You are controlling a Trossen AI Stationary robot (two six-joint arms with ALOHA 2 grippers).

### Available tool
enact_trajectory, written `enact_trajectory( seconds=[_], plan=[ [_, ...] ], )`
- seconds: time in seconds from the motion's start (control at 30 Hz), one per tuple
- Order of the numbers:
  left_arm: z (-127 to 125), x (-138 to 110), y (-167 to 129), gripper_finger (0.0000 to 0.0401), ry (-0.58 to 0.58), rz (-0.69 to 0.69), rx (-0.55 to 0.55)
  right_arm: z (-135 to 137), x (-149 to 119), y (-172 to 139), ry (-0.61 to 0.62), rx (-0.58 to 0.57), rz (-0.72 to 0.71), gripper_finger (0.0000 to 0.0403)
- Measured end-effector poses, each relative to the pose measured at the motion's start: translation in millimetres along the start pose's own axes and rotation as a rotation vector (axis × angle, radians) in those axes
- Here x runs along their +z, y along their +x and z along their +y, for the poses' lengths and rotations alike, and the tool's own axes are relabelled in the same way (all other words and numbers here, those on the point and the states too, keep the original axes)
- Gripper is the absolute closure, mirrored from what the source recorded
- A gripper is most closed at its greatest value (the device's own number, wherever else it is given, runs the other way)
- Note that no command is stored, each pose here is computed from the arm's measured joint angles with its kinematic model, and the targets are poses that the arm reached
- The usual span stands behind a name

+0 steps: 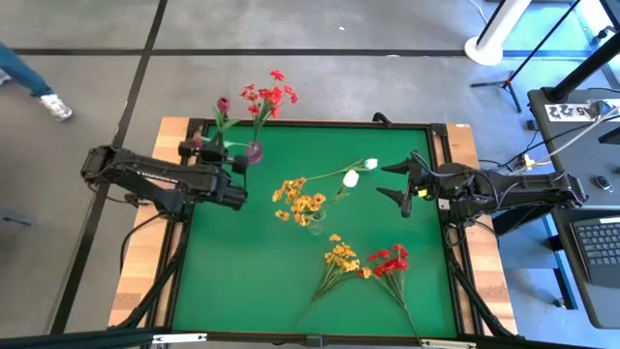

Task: Sort flowers into vase by color
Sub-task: Put the red flower into the violet vase

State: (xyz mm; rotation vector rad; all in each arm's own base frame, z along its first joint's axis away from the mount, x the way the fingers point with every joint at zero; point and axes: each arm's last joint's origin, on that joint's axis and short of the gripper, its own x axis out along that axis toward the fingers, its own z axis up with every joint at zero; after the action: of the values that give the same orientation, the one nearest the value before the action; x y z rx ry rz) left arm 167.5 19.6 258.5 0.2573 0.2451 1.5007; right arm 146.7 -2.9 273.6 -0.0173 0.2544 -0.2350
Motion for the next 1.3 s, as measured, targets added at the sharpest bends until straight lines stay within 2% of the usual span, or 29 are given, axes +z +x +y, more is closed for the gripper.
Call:
enact_trajectory(
  seconds=[0.37,0.77,1.1,1.3],
  plan=[
    [0.2,4.1,8.1,0.0401,-0.031,0.013,0.046,-0.4,0.3,0.0,-0.015,-0.013,-0.004,0.0104],
    [1.1,31.5,15.1,0.0401,-0.108,0.019,0.083,-0.4,2.1,0.0,-0.024,-0.014,-0.021,0.0104],
    [-3.9,33.9,-26.5,0.0401,-0.063,-0.046,-0.141,-0.3,2.2,0.0,-0.042,-0.012,-0.022,0.0104],
    [3.4,39.1,-57.3,0.0401,-0.106,-0.089,-0.312,-0.3,2.6,-0.1,-0.041,-0.012,-0.027,0.0104]
  ],
)
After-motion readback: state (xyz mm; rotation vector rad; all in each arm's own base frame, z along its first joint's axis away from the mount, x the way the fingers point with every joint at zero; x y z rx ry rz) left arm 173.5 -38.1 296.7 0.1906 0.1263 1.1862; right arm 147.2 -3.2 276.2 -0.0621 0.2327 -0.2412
